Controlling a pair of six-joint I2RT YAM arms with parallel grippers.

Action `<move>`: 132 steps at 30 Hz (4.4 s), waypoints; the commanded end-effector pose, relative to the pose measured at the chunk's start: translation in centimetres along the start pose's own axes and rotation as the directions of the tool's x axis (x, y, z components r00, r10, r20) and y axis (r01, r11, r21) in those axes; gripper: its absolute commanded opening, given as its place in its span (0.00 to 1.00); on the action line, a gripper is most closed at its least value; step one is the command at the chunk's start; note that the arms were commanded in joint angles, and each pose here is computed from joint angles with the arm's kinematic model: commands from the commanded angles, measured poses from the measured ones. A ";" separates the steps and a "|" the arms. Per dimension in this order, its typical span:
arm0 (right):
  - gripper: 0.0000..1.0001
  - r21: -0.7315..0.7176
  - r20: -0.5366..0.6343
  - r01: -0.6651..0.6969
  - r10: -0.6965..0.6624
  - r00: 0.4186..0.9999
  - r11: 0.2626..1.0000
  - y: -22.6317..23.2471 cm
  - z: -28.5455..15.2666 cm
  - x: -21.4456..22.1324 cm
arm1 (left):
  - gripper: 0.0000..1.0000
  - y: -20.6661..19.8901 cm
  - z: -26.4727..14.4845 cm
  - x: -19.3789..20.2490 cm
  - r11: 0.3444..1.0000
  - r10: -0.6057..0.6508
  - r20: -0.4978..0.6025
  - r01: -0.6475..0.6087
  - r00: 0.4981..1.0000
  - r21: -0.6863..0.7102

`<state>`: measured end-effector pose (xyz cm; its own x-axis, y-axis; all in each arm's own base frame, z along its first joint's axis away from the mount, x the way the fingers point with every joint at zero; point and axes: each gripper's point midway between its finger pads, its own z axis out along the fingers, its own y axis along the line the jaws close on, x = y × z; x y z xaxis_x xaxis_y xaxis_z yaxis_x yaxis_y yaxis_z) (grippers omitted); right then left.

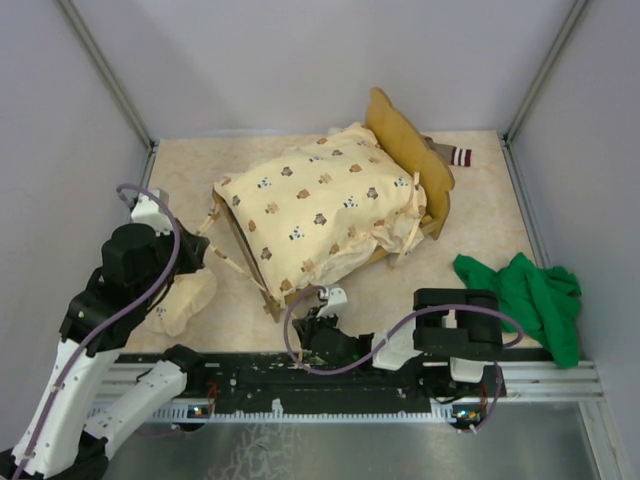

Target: Set up the pet bed

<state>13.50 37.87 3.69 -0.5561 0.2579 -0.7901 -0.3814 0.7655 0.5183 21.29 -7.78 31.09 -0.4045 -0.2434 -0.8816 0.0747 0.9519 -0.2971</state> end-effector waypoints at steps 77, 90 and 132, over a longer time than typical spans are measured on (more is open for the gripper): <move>0.32 -0.353 0.193 0.723 -0.710 0.677 0.594 4.2 -4.0 -21.8 | 0.18 -0.6 14.8 15.5 0.994 -0.103 -0.340 0.109 0.935 -0.002; 0.41 -0.315 0.346 0.924 -0.933 -0.100 -0.216 4.5 -0.8 -15.1 | 0.17 -2.0 13.6 15.9 0.977 -0.138 -0.423 0.193 0.895 0.088; 0.00 -0.571 -0.003 0.611 -0.746 0.666 0.548 8.8 -2.6 -16.7 | 0.15 0.2 15.4 18.1 0.983 -0.141 -0.496 0.180 0.857 0.031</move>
<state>19.93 37.01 17.44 0.1489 -0.5805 -0.8005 -0.9288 0.1956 -0.3146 28.09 -15.48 11.54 -0.7886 -0.2994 -0.5371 0.0251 0.8570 -0.5146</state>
